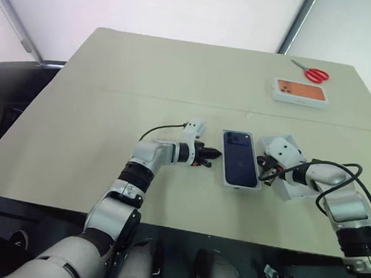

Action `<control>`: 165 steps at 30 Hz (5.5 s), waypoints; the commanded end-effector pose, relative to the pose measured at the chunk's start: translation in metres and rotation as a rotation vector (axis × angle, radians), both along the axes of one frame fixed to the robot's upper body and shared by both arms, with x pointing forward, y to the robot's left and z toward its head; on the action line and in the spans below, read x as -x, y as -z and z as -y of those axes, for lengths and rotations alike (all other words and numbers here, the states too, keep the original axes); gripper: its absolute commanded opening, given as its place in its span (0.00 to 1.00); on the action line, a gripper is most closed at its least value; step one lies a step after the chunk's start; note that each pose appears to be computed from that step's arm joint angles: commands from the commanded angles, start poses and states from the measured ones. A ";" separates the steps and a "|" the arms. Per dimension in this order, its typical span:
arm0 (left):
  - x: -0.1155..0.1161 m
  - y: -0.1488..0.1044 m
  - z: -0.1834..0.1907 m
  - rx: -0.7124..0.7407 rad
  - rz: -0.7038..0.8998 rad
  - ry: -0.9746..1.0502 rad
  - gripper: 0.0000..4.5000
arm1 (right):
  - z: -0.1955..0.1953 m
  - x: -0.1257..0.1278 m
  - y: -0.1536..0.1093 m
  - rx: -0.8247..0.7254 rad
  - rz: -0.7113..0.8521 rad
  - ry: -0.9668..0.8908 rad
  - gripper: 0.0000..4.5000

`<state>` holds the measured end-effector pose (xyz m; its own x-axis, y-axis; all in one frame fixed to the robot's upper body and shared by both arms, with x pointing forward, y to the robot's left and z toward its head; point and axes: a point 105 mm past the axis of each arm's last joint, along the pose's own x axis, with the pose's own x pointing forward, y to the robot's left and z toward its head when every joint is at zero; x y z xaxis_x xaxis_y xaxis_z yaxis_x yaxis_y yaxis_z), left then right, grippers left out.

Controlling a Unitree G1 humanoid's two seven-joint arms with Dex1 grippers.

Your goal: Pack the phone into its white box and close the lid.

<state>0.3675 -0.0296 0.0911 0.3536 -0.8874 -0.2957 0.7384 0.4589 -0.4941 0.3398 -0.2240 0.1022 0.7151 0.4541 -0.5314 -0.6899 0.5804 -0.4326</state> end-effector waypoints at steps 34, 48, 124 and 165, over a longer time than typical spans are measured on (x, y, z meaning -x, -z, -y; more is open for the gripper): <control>-0.009 -0.021 0.004 0.045 0.069 -0.037 0.01 | -0.023 0.009 0.006 0.010 -0.124 -0.111 0.00; -0.005 -0.019 0.007 0.036 0.075 -0.004 0.01 | -0.014 -0.003 0.001 0.075 -0.039 -0.057 0.00; 0.047 -0.076 -0.146 -0.086 0.795 0.251 1.00 | 0.038 0.025 -0.037 -0.260 -0.337 0.543 0.99; 0.037 -0.077 -0.131 -0.041 0.799 0.060 1.00 | -0.018 -0.031 -0.114 -0.873 -0.192 0.592 0.01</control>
<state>0.3282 0.0975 0.1572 0.4057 -0.9135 -0.0315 0.8997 0.3931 0.1898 0.3682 -0.1986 0.1905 0.8351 0.3386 -0.4335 -0.1886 0.9165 0.3527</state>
